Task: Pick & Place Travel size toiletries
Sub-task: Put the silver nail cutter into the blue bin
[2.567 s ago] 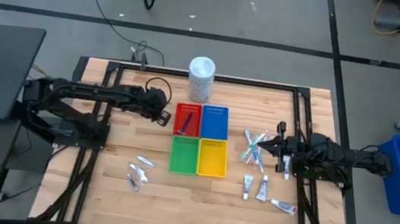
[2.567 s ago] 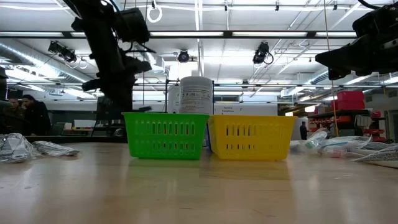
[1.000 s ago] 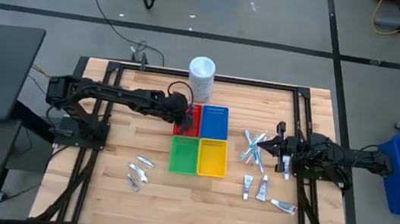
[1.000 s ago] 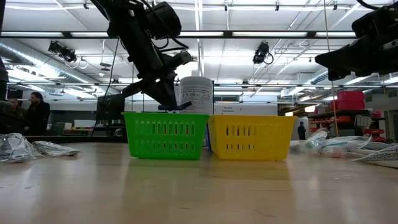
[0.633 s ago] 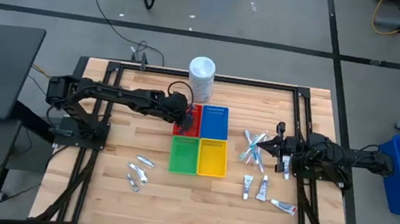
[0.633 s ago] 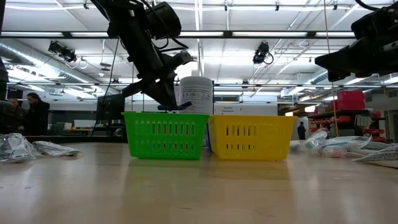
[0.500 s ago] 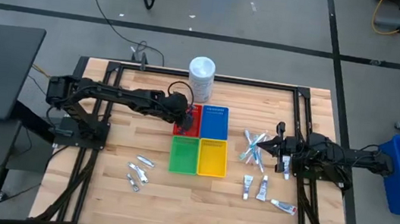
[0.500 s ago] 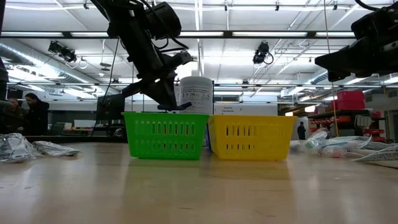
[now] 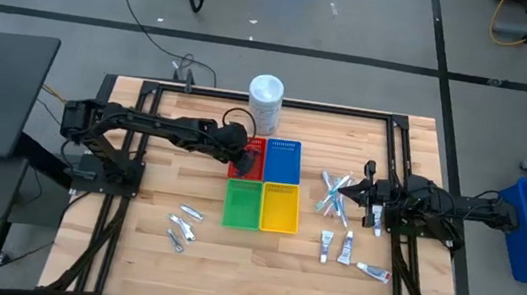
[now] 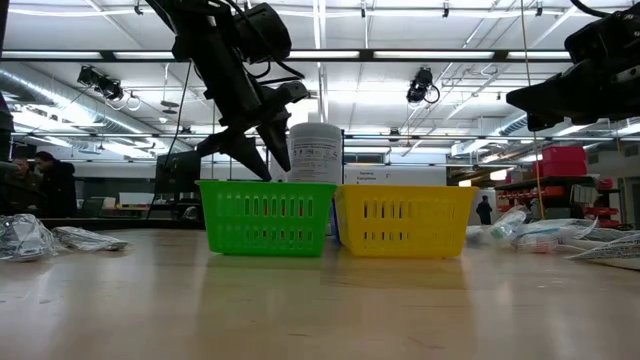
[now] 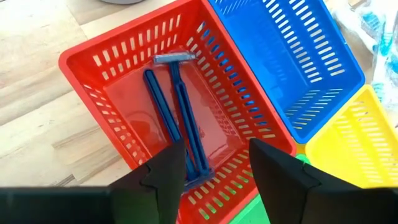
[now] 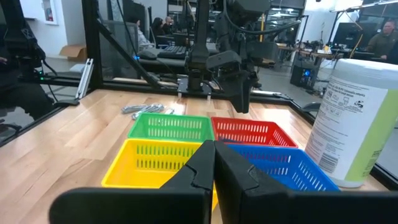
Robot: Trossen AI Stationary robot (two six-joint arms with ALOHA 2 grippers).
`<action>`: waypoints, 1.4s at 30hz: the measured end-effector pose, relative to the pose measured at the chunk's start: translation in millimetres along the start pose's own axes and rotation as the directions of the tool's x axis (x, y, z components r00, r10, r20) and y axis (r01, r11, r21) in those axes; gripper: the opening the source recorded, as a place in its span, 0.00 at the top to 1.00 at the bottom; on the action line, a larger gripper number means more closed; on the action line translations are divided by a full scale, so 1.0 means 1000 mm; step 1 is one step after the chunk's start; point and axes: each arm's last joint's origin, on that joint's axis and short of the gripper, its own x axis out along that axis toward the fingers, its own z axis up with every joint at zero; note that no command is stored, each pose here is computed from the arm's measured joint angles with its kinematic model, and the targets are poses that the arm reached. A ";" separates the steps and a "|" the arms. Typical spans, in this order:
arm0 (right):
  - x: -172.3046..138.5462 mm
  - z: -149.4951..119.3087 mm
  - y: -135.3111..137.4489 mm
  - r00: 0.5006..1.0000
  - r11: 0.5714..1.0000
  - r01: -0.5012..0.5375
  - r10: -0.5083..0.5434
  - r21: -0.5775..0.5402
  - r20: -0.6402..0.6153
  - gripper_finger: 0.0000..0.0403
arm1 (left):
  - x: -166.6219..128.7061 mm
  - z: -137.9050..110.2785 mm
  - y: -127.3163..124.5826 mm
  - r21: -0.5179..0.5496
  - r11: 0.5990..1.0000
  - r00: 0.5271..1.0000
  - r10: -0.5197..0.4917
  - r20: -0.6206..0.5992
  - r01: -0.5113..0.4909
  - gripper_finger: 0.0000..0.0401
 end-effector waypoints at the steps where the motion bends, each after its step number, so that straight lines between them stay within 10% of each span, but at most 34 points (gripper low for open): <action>1: 0.000 0.000 0.000 1.000 1.000 0.000 0.000 0.000 0.000 0.97 | 0.000 0.000 0.000 0.000 1.000 1.000 -0.001 0.000 0.001 0.53; 42: 0.000 0.000 0.000 1.000 1.000 0.001 -0.001 0.000 -0.001 0.97 | -0.006 0.001 -0.001 0.065 0.998 1.000 -0.025 -0.007 0.026 0.98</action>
